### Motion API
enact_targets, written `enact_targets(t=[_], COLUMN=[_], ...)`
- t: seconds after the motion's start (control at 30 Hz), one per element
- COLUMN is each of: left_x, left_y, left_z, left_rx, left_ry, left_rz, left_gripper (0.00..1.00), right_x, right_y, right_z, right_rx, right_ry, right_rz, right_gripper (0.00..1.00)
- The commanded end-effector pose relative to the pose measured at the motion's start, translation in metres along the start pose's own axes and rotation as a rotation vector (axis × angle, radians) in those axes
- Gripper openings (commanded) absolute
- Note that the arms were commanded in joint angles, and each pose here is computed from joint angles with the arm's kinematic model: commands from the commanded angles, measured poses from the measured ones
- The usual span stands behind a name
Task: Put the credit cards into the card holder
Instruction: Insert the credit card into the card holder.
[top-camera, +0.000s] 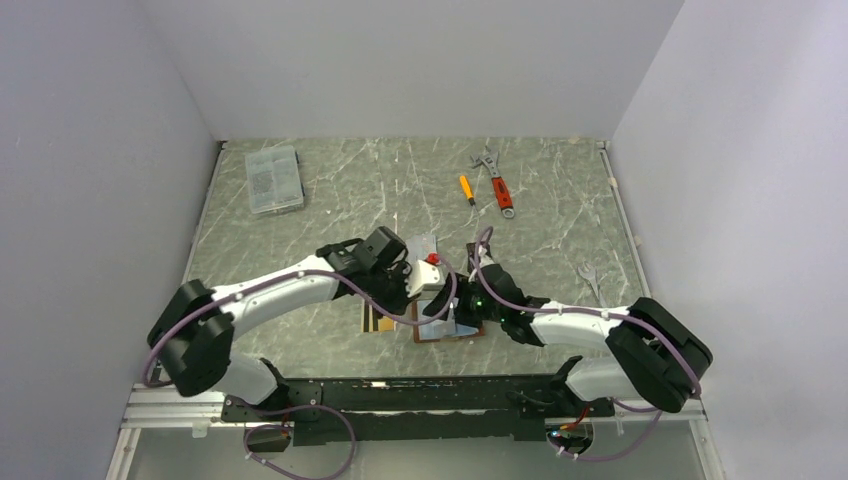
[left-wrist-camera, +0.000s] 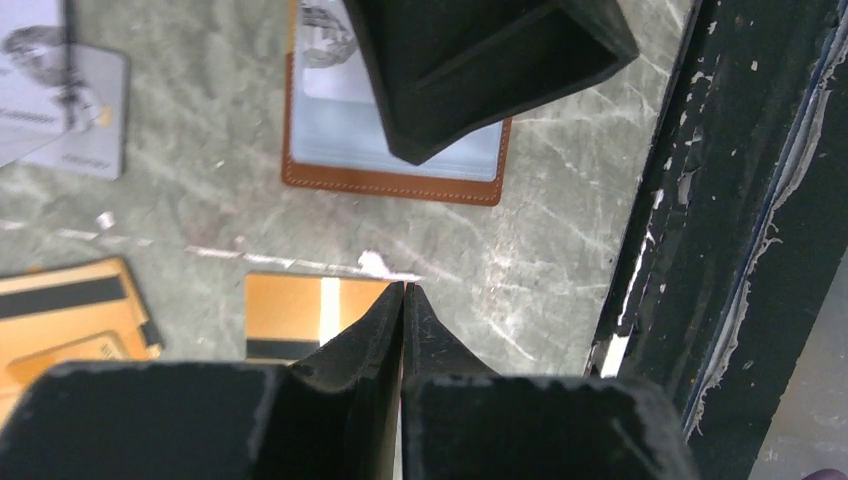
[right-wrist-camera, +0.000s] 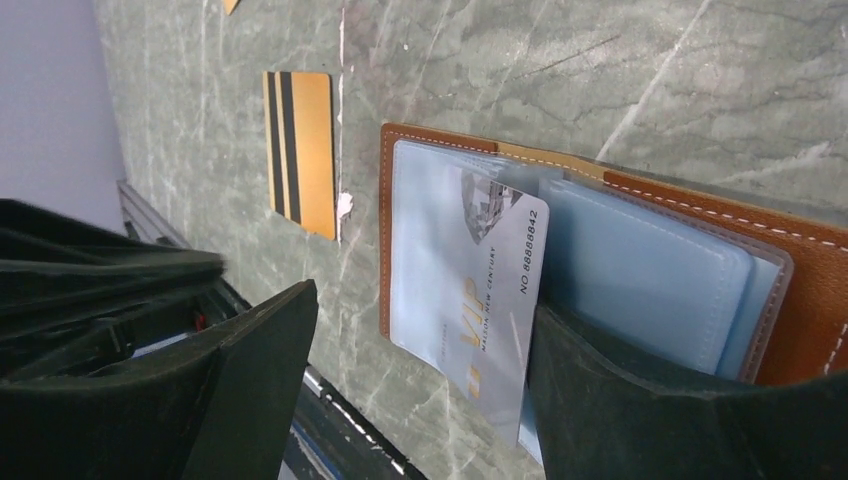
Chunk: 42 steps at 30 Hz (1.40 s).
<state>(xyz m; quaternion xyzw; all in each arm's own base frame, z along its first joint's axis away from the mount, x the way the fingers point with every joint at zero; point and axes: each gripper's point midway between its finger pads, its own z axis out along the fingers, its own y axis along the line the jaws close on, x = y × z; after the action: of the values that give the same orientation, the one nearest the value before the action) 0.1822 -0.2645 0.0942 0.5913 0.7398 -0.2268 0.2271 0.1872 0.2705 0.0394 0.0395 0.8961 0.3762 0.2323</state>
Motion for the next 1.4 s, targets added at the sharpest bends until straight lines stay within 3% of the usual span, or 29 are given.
enact_targets(t=[0.0,0.27,0.43,0.73,0.93,1.17,1.37], left_x=[-0.028,-0.051,-0.051,-0.048,-0.026,0.0,0.014], left_y=[0.001,0.012,0.005,-0.006,-0.004,-0.008,-0.01], left_z=[0.024,0.059,0.072,0.093,0.101,0.109,0.107], left_rx=[0.051,0.086,0.119,0.127,0.076,0.041,0.044], left_ry=[-0.054,-0.091,-0.077,-0.028,0.036,0.131,0.179], left_rz=[0.03,-0.059,-0.053,-0.024,0.023,0.078,0.086], left_gripper=[0.09,0.07,0.07,0.07,0.06,0.04,0.03], right_x=[0.021,0.027,0.028,0.033,0.023,0.017,0.009], right_y=[-0.022,-0.03,-0.044,-0.046,-0.051,-0.055,-0.064], right_z=[-0.008,-0.009,-0.009,-0.01,-0.012,-0.022,-0.031], right_rx=[-0.024,-0.133,-0.155,-0.218,-0.148,-0.082,0.007], right_ry=[0.065,0.074,0.091,0.118,0.083,0.056,0.018], right_rz=[0.036,0.113,0.216,0.282,0.256,0.278,0.228], right_gripper=[0.75,0.74,0.65,0.69,0.77,0.8,0.75])
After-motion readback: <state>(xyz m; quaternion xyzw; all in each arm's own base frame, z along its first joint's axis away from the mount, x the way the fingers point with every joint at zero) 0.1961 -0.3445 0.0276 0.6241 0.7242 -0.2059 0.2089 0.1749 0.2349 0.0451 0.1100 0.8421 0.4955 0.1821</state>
